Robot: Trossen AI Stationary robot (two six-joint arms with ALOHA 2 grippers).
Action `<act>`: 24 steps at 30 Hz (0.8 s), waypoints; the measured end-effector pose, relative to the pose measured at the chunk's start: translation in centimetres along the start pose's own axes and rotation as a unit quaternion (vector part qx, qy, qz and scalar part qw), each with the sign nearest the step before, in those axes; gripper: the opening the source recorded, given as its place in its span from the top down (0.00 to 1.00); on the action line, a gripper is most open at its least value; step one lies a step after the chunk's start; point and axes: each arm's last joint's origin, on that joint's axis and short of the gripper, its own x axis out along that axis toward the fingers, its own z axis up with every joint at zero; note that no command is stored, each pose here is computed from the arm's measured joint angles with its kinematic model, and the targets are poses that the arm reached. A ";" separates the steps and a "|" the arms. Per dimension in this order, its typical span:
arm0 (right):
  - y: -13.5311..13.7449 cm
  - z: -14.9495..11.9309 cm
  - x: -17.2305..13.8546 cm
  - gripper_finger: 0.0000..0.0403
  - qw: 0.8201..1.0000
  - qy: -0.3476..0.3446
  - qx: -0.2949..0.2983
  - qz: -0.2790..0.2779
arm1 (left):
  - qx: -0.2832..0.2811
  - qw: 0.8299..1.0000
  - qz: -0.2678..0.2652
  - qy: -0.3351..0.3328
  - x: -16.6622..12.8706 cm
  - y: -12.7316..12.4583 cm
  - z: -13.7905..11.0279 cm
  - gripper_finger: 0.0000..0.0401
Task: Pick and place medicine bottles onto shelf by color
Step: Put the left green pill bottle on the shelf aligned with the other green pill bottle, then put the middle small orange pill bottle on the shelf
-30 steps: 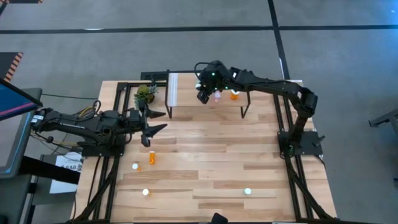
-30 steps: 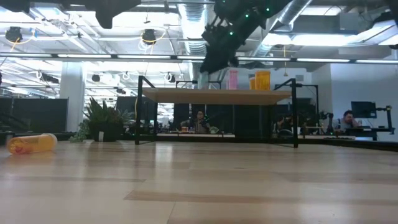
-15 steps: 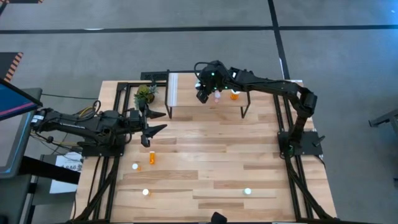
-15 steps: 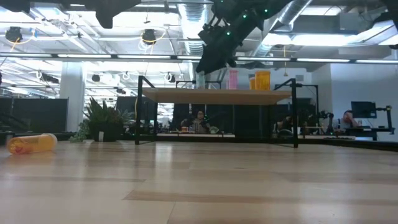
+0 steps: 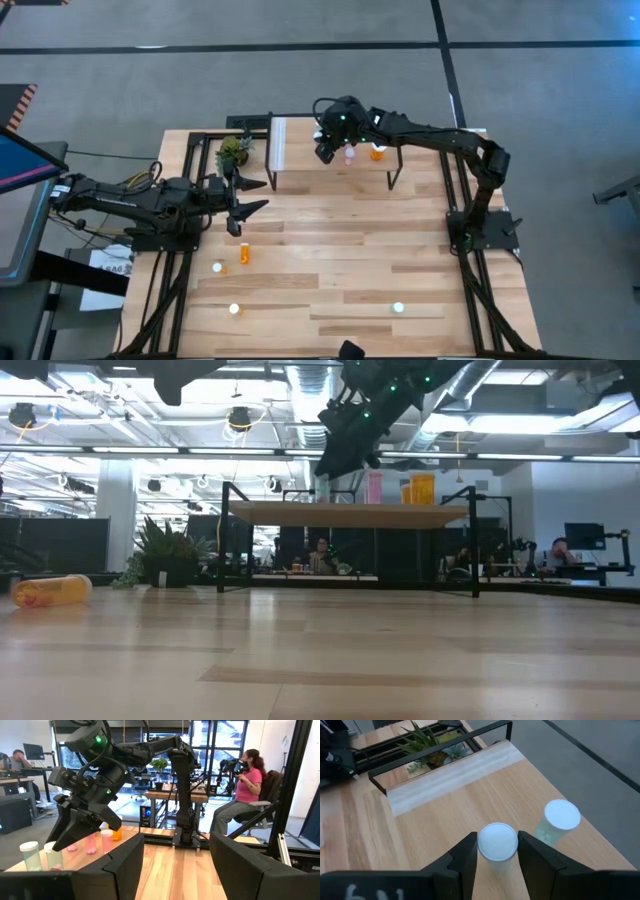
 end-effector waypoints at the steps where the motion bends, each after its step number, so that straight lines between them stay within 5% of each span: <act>1: 0.0 0.0 0.0 0.61 1.000 0.000 0.000 0.000 | 0.000 1.000 0.000 0.000 0.0 0.0 0.0 0.47; 15: 0.0 0.0 0.0 0.60 1.000 0.001 0.004 0.000 | -0.003 1.000 0.000 -0.001 0.0 0.0 0.0 0.47; 24: 0.0 -0.1 0.0 0.49 1.000 0.002 0.004 0.000 | -0.003 1.000 0.000 -0.001 0.0 0.0 0.0 0.47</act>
